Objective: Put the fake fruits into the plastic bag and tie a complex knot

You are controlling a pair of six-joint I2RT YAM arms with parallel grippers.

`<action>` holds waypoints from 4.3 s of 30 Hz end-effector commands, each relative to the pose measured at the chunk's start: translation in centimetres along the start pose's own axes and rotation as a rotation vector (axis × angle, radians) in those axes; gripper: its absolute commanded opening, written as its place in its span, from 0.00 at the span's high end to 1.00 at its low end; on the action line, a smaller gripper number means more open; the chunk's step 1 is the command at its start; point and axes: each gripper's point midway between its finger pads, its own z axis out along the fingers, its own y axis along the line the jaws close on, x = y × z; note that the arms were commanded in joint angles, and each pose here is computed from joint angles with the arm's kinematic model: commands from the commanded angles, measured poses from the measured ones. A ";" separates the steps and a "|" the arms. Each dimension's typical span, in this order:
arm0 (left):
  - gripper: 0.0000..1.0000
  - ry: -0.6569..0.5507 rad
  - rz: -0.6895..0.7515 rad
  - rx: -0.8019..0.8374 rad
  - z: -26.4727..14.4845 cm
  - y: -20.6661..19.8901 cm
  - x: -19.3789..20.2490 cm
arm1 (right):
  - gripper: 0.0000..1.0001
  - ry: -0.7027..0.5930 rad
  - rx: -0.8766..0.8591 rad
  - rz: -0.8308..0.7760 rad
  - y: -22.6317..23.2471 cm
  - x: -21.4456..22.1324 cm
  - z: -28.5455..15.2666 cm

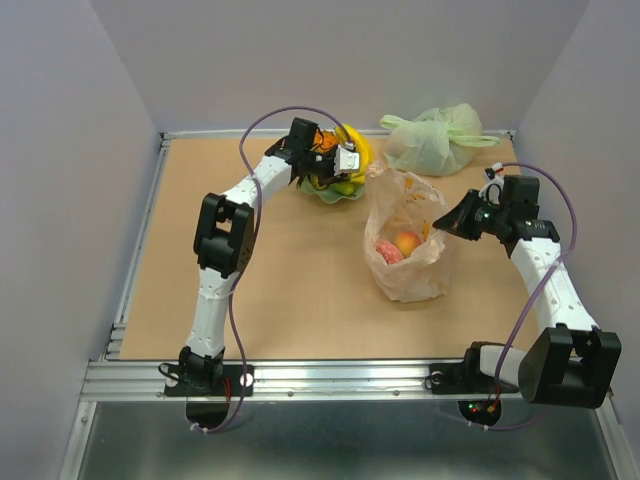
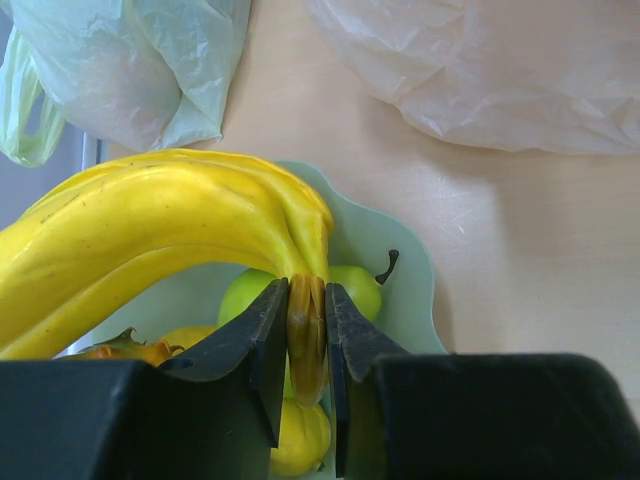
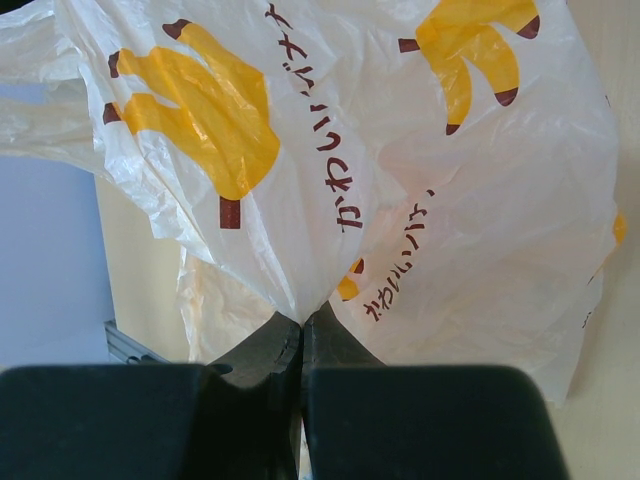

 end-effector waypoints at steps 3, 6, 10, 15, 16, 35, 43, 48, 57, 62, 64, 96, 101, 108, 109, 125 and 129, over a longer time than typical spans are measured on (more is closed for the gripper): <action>1.00 -0.105 0.131 -0.046 -1.6 2.7 -5.9 | 1.00 -0.073 -0.017 -0.058 1.2 -2.6 -0.7; 1.00 -0.137 0.129 -0.072 -2.4 3.4 -7.8 | 1.00 -0.076 -0.020 -0.058 1.3 -2.7 -0.8; 1.00 -0.170 0.140 -0.102 -4.0 4.0 -10.3 | 1.00 -0.081 -0.023 -0.061 1.6 -2.9 -0.9; 1.00 -0.188 0.131 -0.160 -7.3 5.1 -12.8 | 1.00 -0.091 -0.029 -0.075 1.9 -3.2 -1.1; 1.00 -0.185 0.134 -0.174 -7.8 5.3 -13.1 | 1.00 -0.088 -0.032 -0.078 1.9 -3.1 -1.1; 1.00 -0.252 0.177 -0.108 -21.5 -8.9 -25.7 | 1.00 -0.064 -0.081 -0.111 2.6 -2.4 -1.3; 1.00 -0.217 0.241 0.173 -13.5 -17.6 -26.4 | 1.00 -0.083 -0.100 -0.128 3.4 -2.3 -2.1; 1.00 -0.145 0.205 0.280 -7.8 -18.3 -24.1 | 1.00 -0.099 -0.109 -0.136 3.9 -2.4 -2.7; 1.00 -0.030 0.202 0.540 -4.1 -22.6 -18.4 | 1.00 -0.116 -0.130 -0.161 4.8 -2.9 -3.2; 1.00 -0.051 0.215 0.589 -3.0 -21.8 -19.1 | 1.00 -0.107 -0.131 -0.167 4.5 -2.5 -3.2; 1.00 -0.062 0.225 0.559 -1.7 -20.4 -19.6 | 1.00 -0.102 -0.138 -0.165 4.6 -2.3 -3.2; 0.07 -0.042 -0.412 -0.635 -17.6 8.7 -11.8 | 1.00 -0.100 -0.067 -0.131 2.7 -2.5 -2.1; 0.04 0.085 -0.446 -0.602 -14.9 10.2 -6.4 | 1.00 -0.099 -0.058 -0.133 2.5 -2.5 -2.0; 0.04 0.224 -0.493 -0.578 -11.8 9.6 0.5 | 1.00 -0.087 -0.055 -0.126 2.2 -2.3 -1.7; 0.03 0.233 -0.496 -0.576 -11.7 9.5 1.0 | 1.00 -0.088 -0.056 -0.127 2.2 -2.3 -1.7; 0.04 0.316 -0.550 -0.479 -9.4 6.5 5.8 | 1.00 -0.087 -0.049 -0.130 2.0 -2.4 -1.6; 0.02 0.313 -0.553 -0.461 -9.8 5.8 5.3 | 1.00 -0.090 -0.048 -0.133 2.0 -2.4 -1.6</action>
